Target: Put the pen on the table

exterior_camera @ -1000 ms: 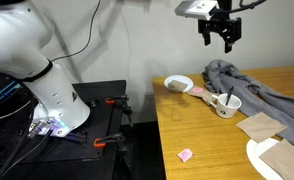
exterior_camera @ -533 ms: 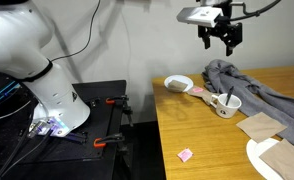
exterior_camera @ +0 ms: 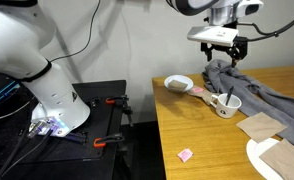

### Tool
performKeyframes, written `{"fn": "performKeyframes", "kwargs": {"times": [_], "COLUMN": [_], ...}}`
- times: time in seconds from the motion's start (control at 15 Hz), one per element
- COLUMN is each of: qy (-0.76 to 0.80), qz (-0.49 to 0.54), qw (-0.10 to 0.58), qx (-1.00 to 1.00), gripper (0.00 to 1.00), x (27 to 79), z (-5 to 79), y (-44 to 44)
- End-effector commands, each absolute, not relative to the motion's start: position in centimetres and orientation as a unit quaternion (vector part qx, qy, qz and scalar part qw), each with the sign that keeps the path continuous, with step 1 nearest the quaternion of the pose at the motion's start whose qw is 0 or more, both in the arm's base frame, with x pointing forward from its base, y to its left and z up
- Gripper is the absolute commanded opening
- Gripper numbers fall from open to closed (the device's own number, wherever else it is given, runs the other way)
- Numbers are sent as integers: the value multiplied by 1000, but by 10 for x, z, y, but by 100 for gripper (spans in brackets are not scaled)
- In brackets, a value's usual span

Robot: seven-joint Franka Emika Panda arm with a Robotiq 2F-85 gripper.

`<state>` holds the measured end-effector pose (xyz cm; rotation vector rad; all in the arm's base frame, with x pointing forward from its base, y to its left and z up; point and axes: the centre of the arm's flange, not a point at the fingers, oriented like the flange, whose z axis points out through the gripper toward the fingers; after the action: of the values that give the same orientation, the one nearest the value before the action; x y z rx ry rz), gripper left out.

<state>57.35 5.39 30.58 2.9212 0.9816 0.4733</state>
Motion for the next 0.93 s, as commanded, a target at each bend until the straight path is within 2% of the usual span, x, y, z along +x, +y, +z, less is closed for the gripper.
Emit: {"fn": "performKeyframes", "kwargs": {"times": [0.0, 0.87], "qy": [336, 343], "qz": [164, 136], "qw": [9, 45], "qx": [927, 928], "gripper": [100, 100], "x": [600, 633], "z": [291, 214], "y": [46, 43]}}
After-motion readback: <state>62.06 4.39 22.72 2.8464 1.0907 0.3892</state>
